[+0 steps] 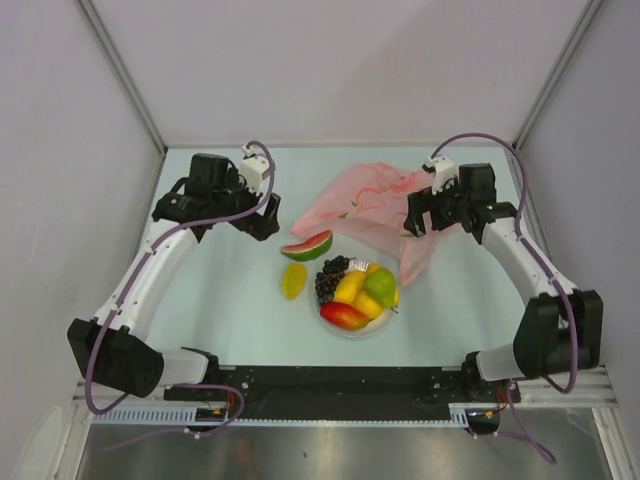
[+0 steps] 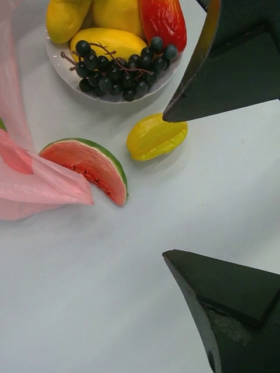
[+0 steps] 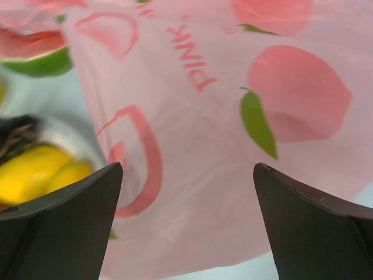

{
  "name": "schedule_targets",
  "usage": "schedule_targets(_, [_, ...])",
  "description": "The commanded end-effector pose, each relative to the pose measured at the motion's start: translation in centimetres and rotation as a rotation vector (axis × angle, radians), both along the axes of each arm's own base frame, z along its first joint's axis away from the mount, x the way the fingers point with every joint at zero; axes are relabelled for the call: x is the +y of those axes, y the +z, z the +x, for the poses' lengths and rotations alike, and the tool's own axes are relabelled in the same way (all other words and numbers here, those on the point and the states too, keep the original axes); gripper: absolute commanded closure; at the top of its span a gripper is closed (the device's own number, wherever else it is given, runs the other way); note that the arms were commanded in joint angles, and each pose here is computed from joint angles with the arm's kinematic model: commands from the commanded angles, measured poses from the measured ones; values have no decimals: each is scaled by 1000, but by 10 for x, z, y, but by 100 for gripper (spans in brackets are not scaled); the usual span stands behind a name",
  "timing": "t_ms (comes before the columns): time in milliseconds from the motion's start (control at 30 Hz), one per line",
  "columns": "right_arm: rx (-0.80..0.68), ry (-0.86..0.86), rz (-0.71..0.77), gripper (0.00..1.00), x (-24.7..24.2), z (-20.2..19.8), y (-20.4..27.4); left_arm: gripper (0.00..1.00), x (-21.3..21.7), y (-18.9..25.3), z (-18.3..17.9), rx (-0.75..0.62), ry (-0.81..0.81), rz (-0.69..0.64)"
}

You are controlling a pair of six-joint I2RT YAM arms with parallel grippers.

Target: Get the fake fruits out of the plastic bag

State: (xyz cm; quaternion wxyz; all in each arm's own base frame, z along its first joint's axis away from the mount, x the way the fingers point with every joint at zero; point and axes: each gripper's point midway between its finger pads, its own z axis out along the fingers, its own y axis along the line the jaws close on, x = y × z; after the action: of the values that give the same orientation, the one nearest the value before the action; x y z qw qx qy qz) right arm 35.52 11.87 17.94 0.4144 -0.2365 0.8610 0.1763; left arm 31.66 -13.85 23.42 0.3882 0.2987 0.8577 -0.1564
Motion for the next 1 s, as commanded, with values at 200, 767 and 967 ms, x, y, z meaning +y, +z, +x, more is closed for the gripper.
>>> schedule_targets(200, [-274, -282, 26, 0, -96, 155, 72, 5, 0, -28, -9, 82, -36, 22])
schedule_targets(767, [-138, 67, 216, 0, 19, -2, 86, 5, -40, -135, -41, 381, 54, -29])
schedule_targets(967, [-130, 8, 225, 0, 1, 0, 88, 11, -42, -172, -50, 476, 100, -13])
